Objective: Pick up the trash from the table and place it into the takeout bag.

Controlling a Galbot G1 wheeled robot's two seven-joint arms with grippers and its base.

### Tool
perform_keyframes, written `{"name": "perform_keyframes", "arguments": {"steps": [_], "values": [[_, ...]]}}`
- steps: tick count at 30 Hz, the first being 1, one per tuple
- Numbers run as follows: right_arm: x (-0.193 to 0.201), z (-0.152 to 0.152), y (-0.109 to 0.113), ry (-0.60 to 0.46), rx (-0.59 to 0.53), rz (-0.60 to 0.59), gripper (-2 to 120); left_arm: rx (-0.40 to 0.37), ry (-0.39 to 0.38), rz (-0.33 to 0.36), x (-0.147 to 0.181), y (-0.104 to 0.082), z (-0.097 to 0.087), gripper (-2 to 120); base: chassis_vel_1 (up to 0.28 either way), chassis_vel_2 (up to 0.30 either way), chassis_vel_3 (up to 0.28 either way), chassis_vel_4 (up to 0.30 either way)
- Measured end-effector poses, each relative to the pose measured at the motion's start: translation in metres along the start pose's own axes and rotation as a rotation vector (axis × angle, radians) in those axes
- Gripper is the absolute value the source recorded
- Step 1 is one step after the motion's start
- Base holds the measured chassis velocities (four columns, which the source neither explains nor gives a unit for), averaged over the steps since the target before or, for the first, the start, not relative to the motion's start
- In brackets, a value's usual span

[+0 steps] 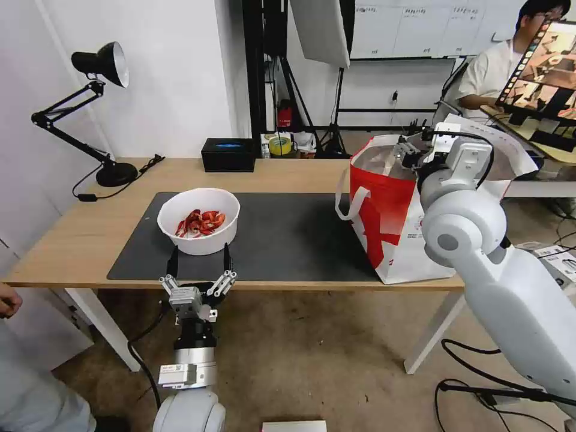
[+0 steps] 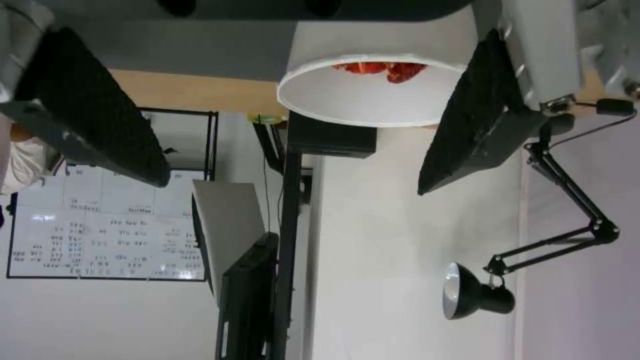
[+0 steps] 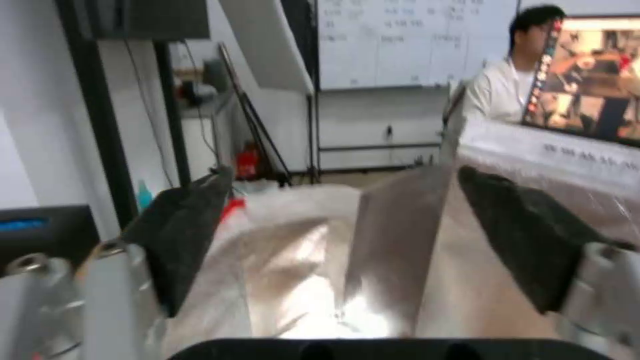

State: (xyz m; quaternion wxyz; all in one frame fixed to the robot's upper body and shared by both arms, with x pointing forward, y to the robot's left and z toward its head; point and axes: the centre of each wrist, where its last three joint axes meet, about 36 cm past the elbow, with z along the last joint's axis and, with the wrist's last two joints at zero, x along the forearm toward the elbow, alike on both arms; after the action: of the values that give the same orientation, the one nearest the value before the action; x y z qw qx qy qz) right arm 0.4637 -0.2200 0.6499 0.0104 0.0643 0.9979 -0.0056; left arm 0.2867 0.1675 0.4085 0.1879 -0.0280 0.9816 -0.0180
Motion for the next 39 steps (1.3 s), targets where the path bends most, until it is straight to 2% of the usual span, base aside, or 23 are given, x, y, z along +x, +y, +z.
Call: {"name": "perform_keyframes", "arguments": {"steps": [2,6,9,13,24,29,30,36,37,38,39], "values": [[0.001,0.0,0.0,-0.038,-0.02,-0.04,97,0.004,0.001,0.0,0.0,-0.002,0.0,100,0.0,0.0,0.0,0.0],[0.003,0.006,-0.001,-0.086,-0.041,-0.089,100,0.005,0.001,0.0,0.001,-0.002,0.0,100,0.0,0.0,0.0,0.0],[0.008,0.025,-0.004,-0.191,-0.056,-0.193,100,0.002,-0.003,-0.002,0.0,-0.001,-0.002,100,0.0,0.0,0.0,0.0],[0.019,0.044,-0.006,-0.258,-0.053,-0.264,100,-0.003,-0.004,-0.004,0.001,0.002,-0.003,100,0.0,0.0,0.0,0.0],[0.056,0.09,-0.015,-0.349,-0.092,-0.336,100,0.005,-0.003,-0.007,0.001,-0.001,-0.004,100,0.0,0.0,0.0,0.0],[0.058,0.092,-0.015,-0.354,-0.093,-0.338,100,0.006,-0.003,-0.007,0.002,-0.001,-0.004,100,0.0,0.0,0.0,0.0],[0.078,0.107,-0.017,-0.408,-0.091,-0.346,100,0.01,-0.007,-0.009,0.003,-0.002,-0.004,100,0.0,0.0,0.0,0.0],[0.086,0.111,-0.017,-0.421,-0.086,-0.341,100,0.012,-0.012,-0.011,0.003,-0.003,-0.004,100,0.0,0.0,0.0,0.0],[0.102,0.122,-0.017,-0.43,-0.094,-0.318,100,0.01,-0.016,-0.013,0.002,-0.002,-0.004,100,0.0,0.0,0.0,0.0],[0.102,0.122,-0.017,-0.43,-0.094,-0.318,100,0.01,-0.016,-0.013,0.002,-0.002,-0.004,100,0.0,0.0,0.0,0.0],[0.116,0.141,-0.019,-0.427,-0.09,-0.289,100,0.007,-0.02,-0.012,0.002,-0.001,-0.004,100,0.0,0.0,0.0,0.0]]}}
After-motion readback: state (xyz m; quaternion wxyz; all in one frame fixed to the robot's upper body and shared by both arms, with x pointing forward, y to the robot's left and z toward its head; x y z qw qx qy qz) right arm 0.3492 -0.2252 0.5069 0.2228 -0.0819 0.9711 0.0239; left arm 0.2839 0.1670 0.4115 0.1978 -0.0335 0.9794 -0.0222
